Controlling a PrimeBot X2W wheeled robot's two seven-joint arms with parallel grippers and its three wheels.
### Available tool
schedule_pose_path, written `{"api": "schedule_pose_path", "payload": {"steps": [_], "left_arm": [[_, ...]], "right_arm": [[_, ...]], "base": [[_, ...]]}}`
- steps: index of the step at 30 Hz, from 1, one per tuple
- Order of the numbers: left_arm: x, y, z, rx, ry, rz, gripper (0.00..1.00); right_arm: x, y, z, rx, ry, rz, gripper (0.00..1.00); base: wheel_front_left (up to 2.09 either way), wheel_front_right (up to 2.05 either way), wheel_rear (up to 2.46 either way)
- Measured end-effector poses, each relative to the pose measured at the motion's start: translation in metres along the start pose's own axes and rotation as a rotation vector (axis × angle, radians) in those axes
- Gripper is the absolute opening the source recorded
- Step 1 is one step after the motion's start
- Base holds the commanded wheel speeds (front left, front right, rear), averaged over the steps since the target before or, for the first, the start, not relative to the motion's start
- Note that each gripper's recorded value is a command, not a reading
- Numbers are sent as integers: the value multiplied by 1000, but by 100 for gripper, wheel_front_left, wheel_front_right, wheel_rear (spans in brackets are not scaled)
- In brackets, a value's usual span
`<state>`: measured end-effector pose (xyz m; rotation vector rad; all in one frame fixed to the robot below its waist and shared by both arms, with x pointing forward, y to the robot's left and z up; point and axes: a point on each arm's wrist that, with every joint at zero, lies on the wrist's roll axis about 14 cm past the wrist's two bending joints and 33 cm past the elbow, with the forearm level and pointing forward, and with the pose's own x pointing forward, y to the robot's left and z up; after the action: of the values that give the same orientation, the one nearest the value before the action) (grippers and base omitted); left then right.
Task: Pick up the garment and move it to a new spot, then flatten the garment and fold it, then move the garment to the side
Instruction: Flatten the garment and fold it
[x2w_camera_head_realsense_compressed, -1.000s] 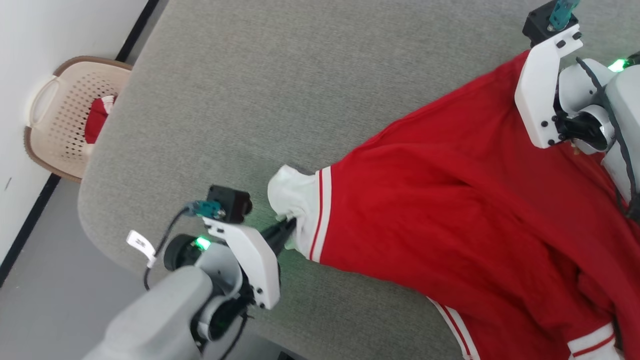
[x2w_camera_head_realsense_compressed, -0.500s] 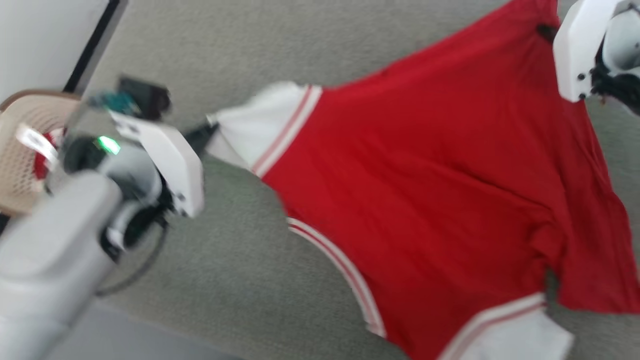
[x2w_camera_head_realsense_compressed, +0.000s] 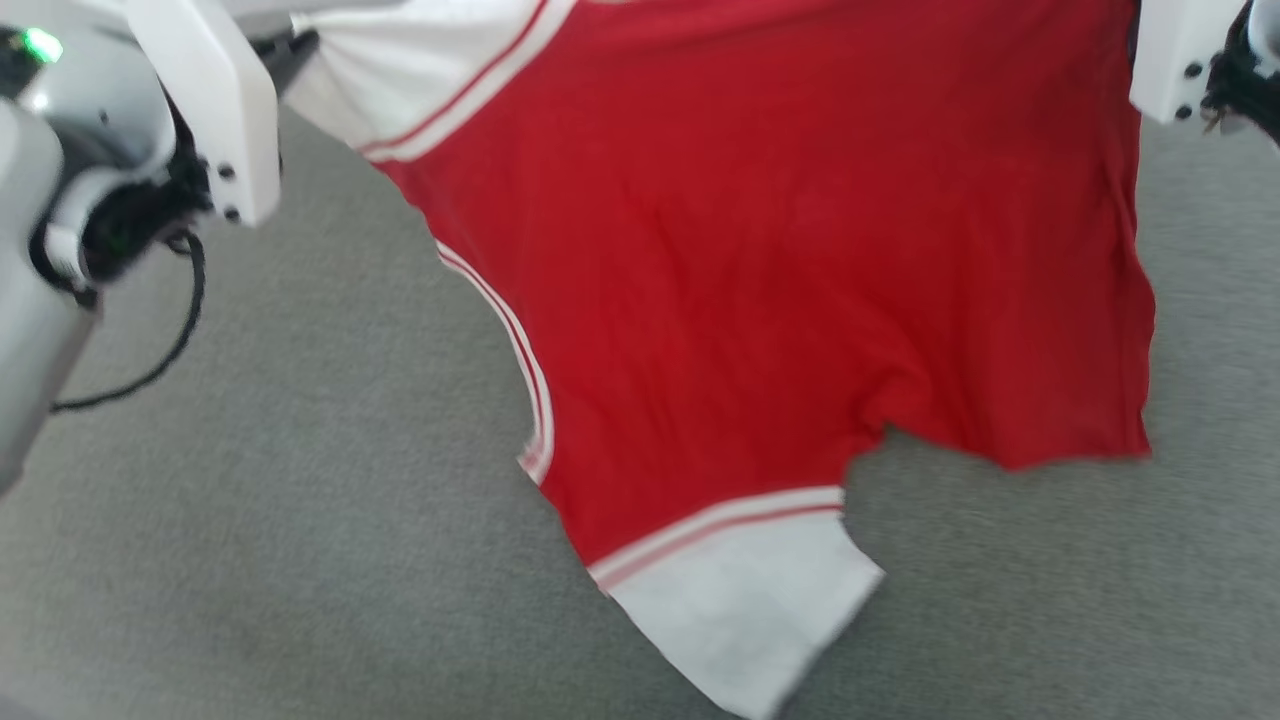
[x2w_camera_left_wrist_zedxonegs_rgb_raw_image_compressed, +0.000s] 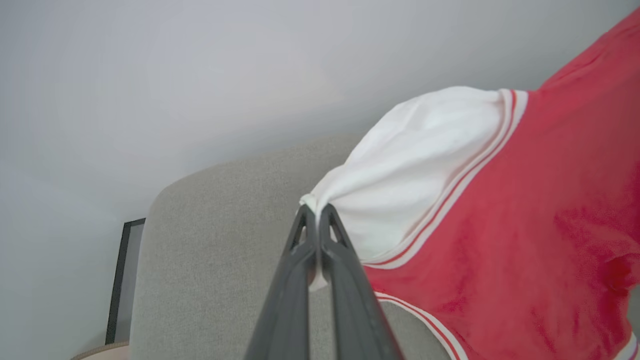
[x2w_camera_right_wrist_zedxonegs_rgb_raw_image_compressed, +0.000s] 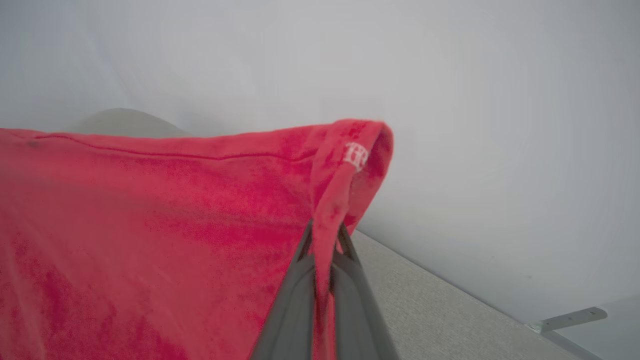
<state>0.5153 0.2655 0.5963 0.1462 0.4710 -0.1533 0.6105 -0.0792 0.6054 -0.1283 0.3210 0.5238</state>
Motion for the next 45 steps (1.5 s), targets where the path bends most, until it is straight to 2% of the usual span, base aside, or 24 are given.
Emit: {"api": "schedule_pose_path", "payload": {"steps": [8, 12, 19, 24, 27, 31, 34, 37, 41, 45], "left_arm": [[4, -7, 56, 61, -89, 1, 0], [16, -11, 96, 82, -206, 17, 0], [41, -16, 174, 151, -494, 68, 0], [38, -12, 232, 228, -776, 157, 0], [43, -16, 243, 244, -866, 171, 0], [62, -25, 227, 262, -835, 123, 0], [80, -22, 195, 263, -746, 99, 0], [101, -16, 145, 253, -584, 87, 0], [114, -16, 89, 208, -407, 68, 0], [120, -38, 14, 148, -174, -10, 0]], "right_arm": [[-36, -22, 43, -13, -103, -81, 0], [-34, -40, 58, -4, -162, -137, 0], [-12, -74, 76, -2, -314, -242, 0], [1, -88, 93, -60, -487, -295, 0], [10, -90, 91, -102, -536, -310, 0], [35, -77, 64, -99, -482, -283, 0], [56, -56, 30, -96, -386, -234, 0], [71, -34, -6, -59, -289, -182, 0], [76, -23, -49, 1, -160, -151, 0], [71, -11, -82, 60, -67, -114, 0]], "base": [[0, 0, 0], [0, 0, 0], [0, 0, 0], [0, 0, 0], [0, 0, 0], [0, 0, 0], [0, 0, 0], [0, 0, 0], [0, 0, 0], [0, 0, 0]]}}
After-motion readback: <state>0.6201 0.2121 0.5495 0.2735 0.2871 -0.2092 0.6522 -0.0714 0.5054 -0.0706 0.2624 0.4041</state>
